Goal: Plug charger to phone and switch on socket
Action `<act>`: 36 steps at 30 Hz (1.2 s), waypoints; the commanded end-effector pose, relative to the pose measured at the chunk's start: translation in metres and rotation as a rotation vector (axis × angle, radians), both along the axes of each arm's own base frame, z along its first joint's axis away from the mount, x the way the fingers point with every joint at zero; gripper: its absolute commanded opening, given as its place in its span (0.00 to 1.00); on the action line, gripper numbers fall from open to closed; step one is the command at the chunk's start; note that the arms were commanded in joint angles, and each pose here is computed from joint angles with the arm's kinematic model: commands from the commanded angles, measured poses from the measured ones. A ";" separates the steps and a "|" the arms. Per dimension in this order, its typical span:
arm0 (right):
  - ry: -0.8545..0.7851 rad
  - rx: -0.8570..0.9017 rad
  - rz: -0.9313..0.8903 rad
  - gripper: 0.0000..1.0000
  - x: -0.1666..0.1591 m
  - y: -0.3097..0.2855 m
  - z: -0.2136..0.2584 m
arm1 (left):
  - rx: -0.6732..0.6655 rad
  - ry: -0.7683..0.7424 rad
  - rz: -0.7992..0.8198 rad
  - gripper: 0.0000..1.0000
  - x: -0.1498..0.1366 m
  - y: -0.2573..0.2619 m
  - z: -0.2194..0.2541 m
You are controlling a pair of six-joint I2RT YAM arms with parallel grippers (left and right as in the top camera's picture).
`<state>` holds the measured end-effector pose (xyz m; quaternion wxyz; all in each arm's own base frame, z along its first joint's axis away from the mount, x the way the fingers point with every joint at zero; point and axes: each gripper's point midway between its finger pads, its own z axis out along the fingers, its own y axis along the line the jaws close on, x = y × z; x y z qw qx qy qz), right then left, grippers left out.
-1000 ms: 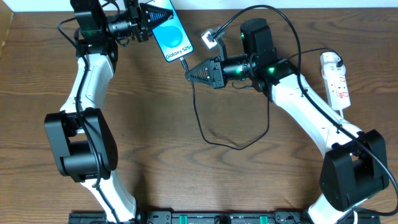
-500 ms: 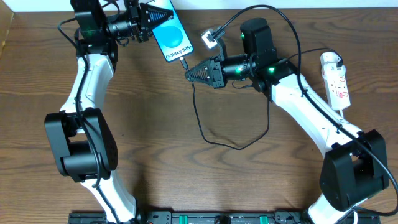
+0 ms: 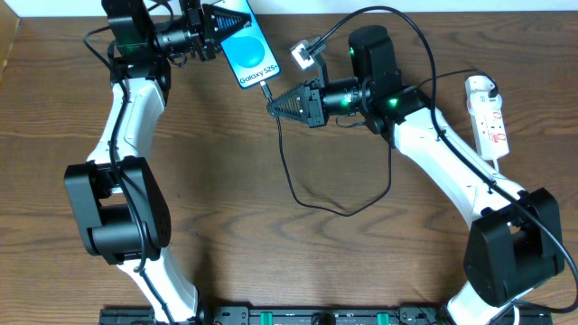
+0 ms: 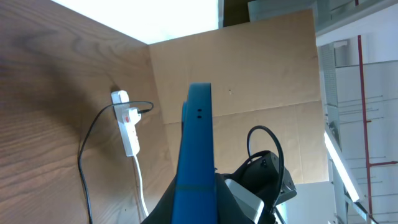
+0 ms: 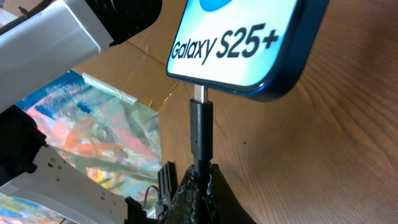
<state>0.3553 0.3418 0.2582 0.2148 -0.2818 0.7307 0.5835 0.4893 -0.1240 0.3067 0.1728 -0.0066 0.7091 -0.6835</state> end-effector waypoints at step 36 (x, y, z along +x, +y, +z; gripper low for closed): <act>0.123 -0.106 -0.254 0.38 0.045 -0.062 -0.015 | 0.026 -0.154 -0.089 0.07 -0.021 -0.015 0.021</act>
